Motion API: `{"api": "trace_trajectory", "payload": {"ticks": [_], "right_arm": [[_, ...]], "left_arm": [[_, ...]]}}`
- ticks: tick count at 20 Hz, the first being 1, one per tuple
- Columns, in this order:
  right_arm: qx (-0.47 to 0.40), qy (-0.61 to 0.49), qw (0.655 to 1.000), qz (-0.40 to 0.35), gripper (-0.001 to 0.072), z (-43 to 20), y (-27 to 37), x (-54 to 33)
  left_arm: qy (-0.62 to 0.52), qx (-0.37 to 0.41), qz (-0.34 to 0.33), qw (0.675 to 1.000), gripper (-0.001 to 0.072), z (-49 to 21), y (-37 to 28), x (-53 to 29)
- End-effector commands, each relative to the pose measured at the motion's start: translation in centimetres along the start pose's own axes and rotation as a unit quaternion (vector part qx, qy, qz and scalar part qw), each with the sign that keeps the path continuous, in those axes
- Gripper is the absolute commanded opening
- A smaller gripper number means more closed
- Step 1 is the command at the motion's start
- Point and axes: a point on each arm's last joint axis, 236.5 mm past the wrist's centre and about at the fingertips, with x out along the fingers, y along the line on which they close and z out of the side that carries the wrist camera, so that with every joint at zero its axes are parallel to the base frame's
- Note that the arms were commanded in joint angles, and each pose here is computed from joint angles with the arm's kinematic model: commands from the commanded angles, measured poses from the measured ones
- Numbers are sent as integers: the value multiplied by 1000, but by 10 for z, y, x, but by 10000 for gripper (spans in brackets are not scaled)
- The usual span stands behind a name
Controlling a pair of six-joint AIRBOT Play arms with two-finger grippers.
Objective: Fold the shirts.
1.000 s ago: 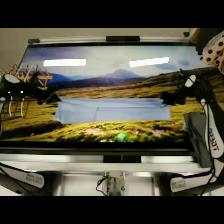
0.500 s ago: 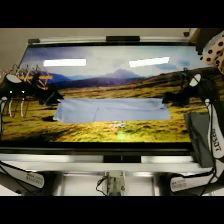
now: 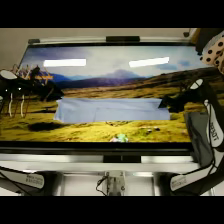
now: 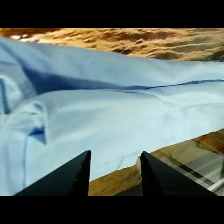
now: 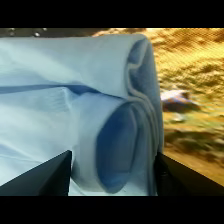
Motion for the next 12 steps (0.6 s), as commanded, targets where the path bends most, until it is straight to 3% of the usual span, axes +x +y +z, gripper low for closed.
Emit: {"api": "trace_trajectory", "payload": {"ticks": [1, 2, 4, 6, 7, 10, 12], "right_arm": [[-5, 9, 999, 50, 352, 0, 18, 11], [-19, 3, 998, 66, 230, 1, 26, 9], [-36, -12, 995, 92, 88, 5, 41, 0], [-48, -35, 993, 101, 87, 9, 53, -18], [-58, -50, 992, 99, 87, 9, 58, -32], [-91, -82, 987, 107, 87, -4, 84, -80], [-117, -99, 982, 108, 88, -20, 101, -114]], "left_arm": [[-14, 30, -68, 997, 397, 2, -47, -1], [-12, 38, -81, 996, 395, 1, -57, 3], [-3, 51, -88, 995, 357, -4, -74, 16], [23, 73, -92, 993, 164, -20, -94, 35], [35, 85, -93, 991, 108, -28, -105, 47], [41, 117, -90, 988, 41, -46, -144, 100], [45, 114, -84, 989, 41, -62, -166, 146]]}}
